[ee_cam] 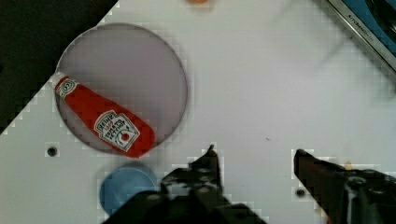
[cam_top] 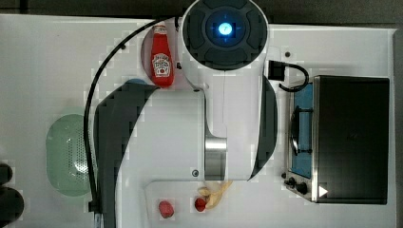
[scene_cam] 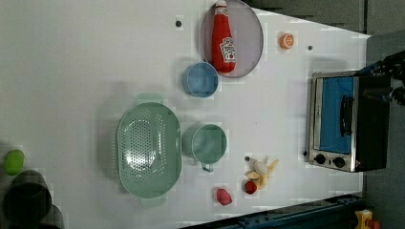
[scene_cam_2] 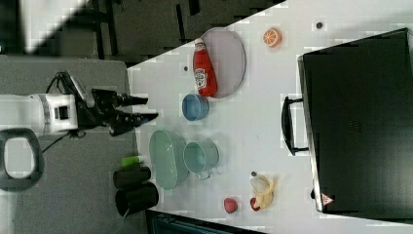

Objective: Drag strainer forwards.

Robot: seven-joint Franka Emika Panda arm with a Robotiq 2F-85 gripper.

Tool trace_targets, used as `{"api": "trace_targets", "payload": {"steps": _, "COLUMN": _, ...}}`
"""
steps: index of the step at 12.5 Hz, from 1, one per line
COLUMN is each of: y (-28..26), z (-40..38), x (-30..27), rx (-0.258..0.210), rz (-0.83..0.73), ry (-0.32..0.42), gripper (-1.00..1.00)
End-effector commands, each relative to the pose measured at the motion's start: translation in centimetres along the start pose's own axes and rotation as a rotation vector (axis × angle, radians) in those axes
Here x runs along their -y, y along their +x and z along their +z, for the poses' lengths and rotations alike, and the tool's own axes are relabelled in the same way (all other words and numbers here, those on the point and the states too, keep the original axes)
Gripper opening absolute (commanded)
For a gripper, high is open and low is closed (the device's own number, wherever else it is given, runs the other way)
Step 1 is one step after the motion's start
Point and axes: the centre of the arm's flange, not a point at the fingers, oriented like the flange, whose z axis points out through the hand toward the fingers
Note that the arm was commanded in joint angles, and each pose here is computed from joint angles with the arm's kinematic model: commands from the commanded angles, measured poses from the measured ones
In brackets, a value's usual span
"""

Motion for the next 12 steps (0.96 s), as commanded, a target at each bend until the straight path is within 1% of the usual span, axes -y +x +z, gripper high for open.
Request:
{"api": "trace_targets", "payload": {"steps": 1, "y": -10.1, "z": -6.6, "x": -10.9, "rx": 0.017, "rz": 0.001, "ry": 0.021, "gripper": 0.58}}
{"api": "trace_targets", "payload": {"steps": 3, "y": -10.2, "z": -6.4, "x": -10.6, "rx": 0.019, "rz": -0.004, "ry": 0.017, "gripper": 0.98}}
{"api": "trace_targets", "payload": {"steps": 5, "y": -11.2, "z": -5.3, "x": -9.3, "rx": 0.030, "rz": -0.036, "ry": -0.006, "gripper": 1.00}}
{"api": "trace_targets", "payload": {"steps": 8, "y": -14.7, "z": -2.8, "x": -5.1, "rx": 0.041, "rz": -0.114, "ry": -0.066, "gripper": 1.00}}
{"api": "trace_targets", "payload": {"steps": 10, "y": -17.8, "z": -0.7, "x": -1.4, "rx": 0.028, "rz": -0.146, "ry": -0.090, "gripper": 1.00}}
{"api": "trace_targets", "payload": {"steps": 12, "y": -21.1, "z": 1.6, "x": 2.2, "rx": 0.007, "rz": -0.125, "ry": -0.091, "gripper": 1.00}}
